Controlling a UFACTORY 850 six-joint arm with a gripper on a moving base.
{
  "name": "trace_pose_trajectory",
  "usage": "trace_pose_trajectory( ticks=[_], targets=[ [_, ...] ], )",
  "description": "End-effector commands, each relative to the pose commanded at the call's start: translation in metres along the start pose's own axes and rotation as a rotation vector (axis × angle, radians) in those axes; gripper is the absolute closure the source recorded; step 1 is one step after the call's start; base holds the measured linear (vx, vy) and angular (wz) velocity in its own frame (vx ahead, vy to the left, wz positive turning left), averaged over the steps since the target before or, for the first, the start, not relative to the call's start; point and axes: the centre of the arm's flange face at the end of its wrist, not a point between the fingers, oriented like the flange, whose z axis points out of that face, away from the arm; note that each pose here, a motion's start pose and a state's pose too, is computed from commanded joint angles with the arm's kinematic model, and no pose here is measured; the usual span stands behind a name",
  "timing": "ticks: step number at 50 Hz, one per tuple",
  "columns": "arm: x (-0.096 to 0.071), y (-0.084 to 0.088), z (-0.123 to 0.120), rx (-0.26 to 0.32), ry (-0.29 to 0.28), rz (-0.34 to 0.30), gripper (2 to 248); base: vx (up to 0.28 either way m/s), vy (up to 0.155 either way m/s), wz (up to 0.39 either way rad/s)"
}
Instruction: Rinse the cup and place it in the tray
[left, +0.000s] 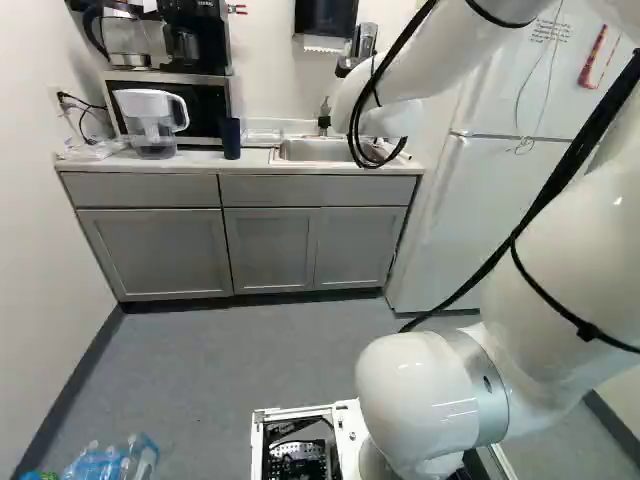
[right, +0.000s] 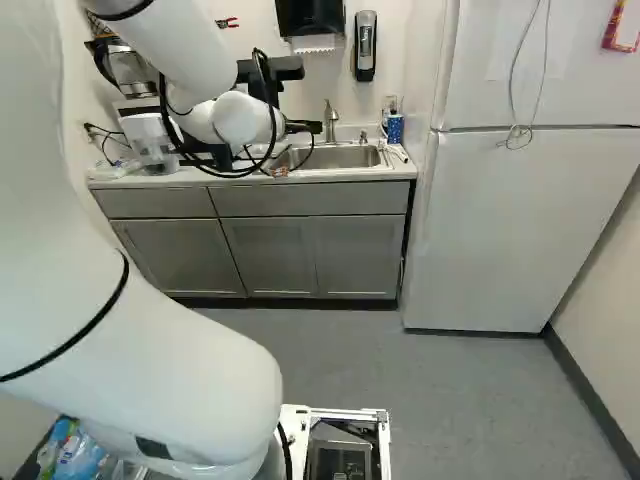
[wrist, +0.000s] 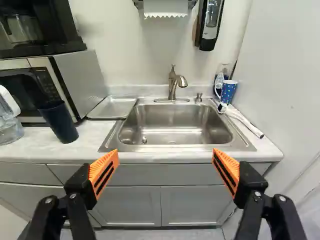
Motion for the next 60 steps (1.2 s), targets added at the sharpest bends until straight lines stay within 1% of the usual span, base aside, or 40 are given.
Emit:
trace_pose_trajectory(
  ticks=[38, 50, 60],
  targets=[
    [0.038, 0.000, -0.002, 0.000, 0.032, 0.000, 3, 0.000, 0.000, 0.000],
    [0.051, 0.000, -0.004, 0.000, 0.052, 0.000, 3, 0.000, 0.000, 0.000],
    [0.051, 0.000, -0.004, 0.000, 0.052, 0.000, 3, 0.000, 0.000, 0.000]
  ],
)
